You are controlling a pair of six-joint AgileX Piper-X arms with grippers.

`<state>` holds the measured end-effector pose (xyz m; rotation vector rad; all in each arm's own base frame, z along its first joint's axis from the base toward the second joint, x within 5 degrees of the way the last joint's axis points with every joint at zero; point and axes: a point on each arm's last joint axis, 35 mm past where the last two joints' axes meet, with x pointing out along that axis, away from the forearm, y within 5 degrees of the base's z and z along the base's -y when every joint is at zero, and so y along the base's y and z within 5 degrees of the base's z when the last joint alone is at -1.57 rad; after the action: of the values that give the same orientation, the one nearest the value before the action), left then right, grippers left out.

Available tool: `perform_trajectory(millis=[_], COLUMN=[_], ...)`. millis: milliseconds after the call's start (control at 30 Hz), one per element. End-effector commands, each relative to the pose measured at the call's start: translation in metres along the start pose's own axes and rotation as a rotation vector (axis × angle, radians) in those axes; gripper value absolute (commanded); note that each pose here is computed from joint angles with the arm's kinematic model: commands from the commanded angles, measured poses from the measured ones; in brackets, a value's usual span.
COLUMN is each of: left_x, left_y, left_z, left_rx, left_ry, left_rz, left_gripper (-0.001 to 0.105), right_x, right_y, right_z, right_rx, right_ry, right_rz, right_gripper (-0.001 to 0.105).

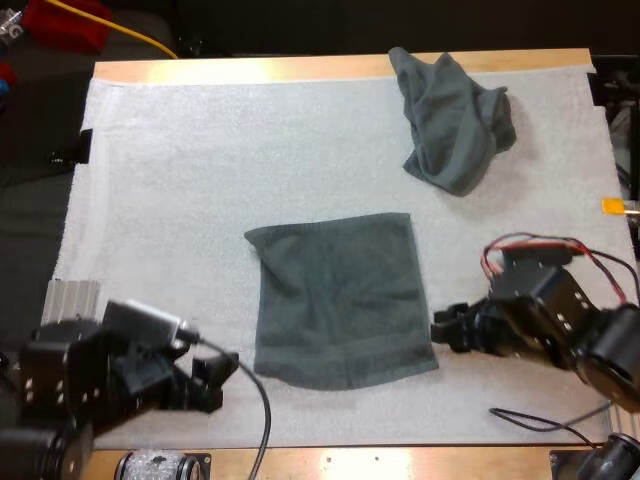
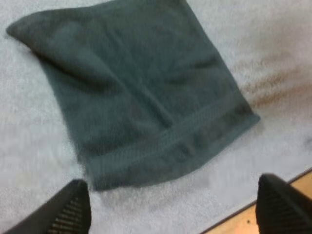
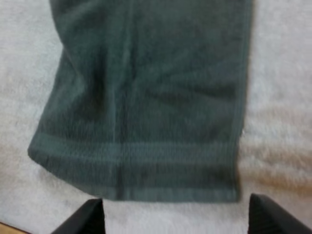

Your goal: Pick towel from pile, fold and stack

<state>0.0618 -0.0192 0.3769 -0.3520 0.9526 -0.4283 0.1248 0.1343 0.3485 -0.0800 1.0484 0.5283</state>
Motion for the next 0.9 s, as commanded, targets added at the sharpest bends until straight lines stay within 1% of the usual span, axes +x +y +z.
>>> perform_trajectory(millis=[0, 100, 200, 300, 433, 600, 667, 733, 800, 867], left_x=[-0.004, -0.012, -0.019, -0.022, -0.022, -0.022, -0.022, -0.022, -0.022, -0.022], left_y=[-0.001, -0.003, -0.006, -0.007, -0.007, -0.007, -0.007, -0.007, -0.007, -0.007], left_z=[-0.007, -0.021, -0.03, -0.034, -0.034, -0.034, -0.034, -0.034, -0.034, -0.034], left_rx=[-0.011, -0.033, -0.031, -0.023, -0.023, -0.022, -0.024, -0.027, -0.029, -0.029], left_ry=[0.011, 0.002, -0.029, -0.048, -0.049, -0.05, -0.05, -0.05, -0.05, -0.05], left_rz=[0.008, 0.007, 0.001, -0.002, -0.002, -0.003, -0.003, -0.003, -0.003, -0.003], left_gripper=[0.069, 0.069, 0.069, 0.069, 0.069, 0.069, 0.069, 0.069, 0.069, 0.069], right_x=[-0.007, -0.018, -0.027, -0.03, -0.026, -0.003, 0.008, 0.019, 0.031, 0.041], right_y=[0.0, 0.002, 0.004, 0.003, -0.001, -0.005, -0.006, -0.007, -0.008, -0.009], right_z=[-0.007, -0.018, -0.027, -0.036, -0.044, -0.056, -0.06, -0.064, -0.07, -0.075], right_rx=[0.004, 0.02, 0.025, 0.039, 0.067, 0.064, 0.068, 0.088, 0.13, 0.135], right_ry=[0.007, 0.01, 0.002, -0.006, -0.003, 0.047, 0.047, 0.048, 0.051, 0.064], right_rz=[-0.015, -0.013, -0.016, -0.04, -0.076, -0.109, -0.109, -0.111, -0.106, -0.096], right_gripper=[0.059, 0.059, 0.059, 0.059, 0.059, 0.059, 0.059, 0.059, 0.059, 0.059])
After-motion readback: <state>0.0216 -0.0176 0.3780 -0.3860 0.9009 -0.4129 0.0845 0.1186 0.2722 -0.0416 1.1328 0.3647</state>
